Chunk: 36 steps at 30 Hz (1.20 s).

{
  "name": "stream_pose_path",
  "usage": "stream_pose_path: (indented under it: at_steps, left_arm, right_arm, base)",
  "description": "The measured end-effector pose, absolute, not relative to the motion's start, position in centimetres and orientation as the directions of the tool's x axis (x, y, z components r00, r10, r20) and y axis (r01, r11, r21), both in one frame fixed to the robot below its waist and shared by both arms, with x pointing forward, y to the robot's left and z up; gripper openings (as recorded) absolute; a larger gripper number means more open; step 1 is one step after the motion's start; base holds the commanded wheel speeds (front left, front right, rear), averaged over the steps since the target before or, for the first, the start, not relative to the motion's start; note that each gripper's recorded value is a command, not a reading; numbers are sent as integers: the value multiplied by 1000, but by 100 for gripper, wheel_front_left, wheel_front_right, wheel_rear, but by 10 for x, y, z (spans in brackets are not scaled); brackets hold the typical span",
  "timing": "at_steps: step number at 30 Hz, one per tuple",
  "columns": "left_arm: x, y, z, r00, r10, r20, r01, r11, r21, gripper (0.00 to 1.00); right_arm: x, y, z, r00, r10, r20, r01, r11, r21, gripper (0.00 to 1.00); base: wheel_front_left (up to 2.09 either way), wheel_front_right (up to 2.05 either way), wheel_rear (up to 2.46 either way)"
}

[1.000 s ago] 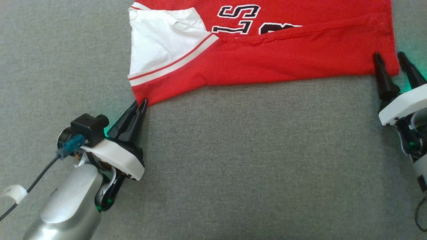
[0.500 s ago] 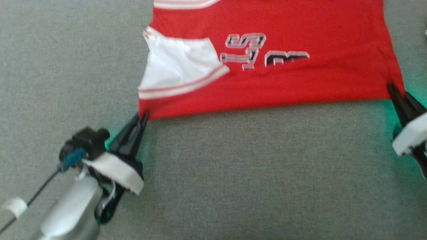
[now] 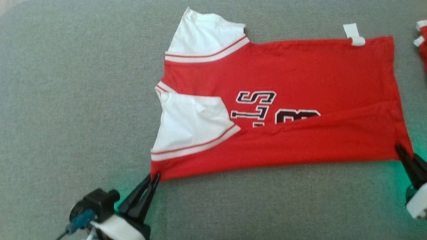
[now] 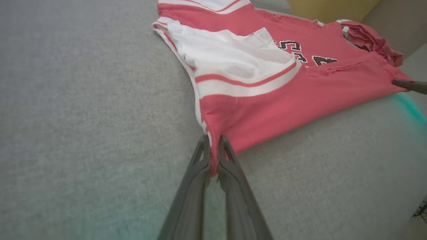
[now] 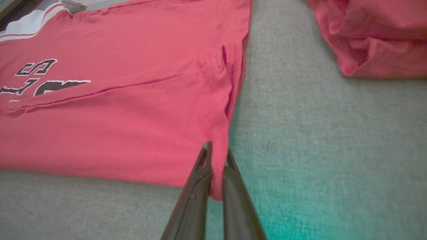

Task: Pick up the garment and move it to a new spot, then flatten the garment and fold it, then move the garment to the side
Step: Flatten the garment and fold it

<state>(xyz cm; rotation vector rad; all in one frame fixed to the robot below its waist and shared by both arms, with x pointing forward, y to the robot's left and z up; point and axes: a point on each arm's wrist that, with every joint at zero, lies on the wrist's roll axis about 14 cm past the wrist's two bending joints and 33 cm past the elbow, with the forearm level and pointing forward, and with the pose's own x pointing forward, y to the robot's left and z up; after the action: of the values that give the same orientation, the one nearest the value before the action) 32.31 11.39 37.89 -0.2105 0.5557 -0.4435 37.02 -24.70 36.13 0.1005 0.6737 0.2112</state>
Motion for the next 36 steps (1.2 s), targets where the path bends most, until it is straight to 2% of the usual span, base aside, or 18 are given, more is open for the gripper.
stream_pose_path:
  at_steps: [1, 2, 3, 4, 5, 6, 12, 17, 20, 28, 36]
  left_arm:
    - [319, 113, 378, 752, -463, -469, 345, 883, -318, 0]
    - [317, 114, 376, 747, -462, -478, 341, 884, -320, 0]
    - [315, 113, 376, 743, -465, -481, 341, 882, -326, 0]
    - [315, 112, 376, 741, -468, -482, 342, 880, -329, 22]
    - [316, 112, 376, 742, -464, -484, 338, 882, -327, 86]
    - [318, 113, 376, 744, -460, -485, 336, 885, -324, 100]
    - [349, 118, 393, 769, -460, -444, 365, 886, -286, 100]
    - [433, 122, 447, 786, -526, -325, 506, 849, -151, 100]
    - [481, 108, 469, 718, -595, -360, 592, 795, -133, 100]
    - [582, 104, 464, 575, -551, -604, 595, 789, -153, 100]
    - [603, 96, 401, 382, -466, -798, 608, 777, -163, 100]
  right_arm:
    - [366, -248, 361, 758, 222, -613, -157, 975, 159, 0]
    - [363, -249, 360, 755, 217, -619, -148, 976, 162, 23]
    - [361, -251, 360, 755, 207, -623, -129, 977, 168, 100]
    - [360, -252, 359, 754, 198, -626, -114, 978, 172, 100]
    - [361, -252, 360, 759, 193, -622, -103, 979, 178, 100]
    - [363, -254, 362, 766, 182, -616, -89, 980, 178, 100]
    - [381, -257, 386, 833, 149, -533, -77, 985, 156, 100]
    - [399, -249, 403, 886, 143, -442, -94, 987, 131, 100]
    - [409, -238, 401, 893, 156, -423, -106, 985, 139, 100]
    - [433, -227, 393, 893, 175, -415, -135, 983, 126, 100]
    - [420, -246, 382, 890, 104, -445, -65, 993, 103, 100]
  base:
    - [0, 0, 0]
    - [0, 0, 0]
    - [0, 0, 0]
    - [0, 0, 0]
    - [0, 0, 0]
    - [0, 0, 0]
    - [0, 0, 0]
    - [0, 0, 0]
    - [0, 0, 0]
    - [0, 0, 0]
    - [0, 0, 0]
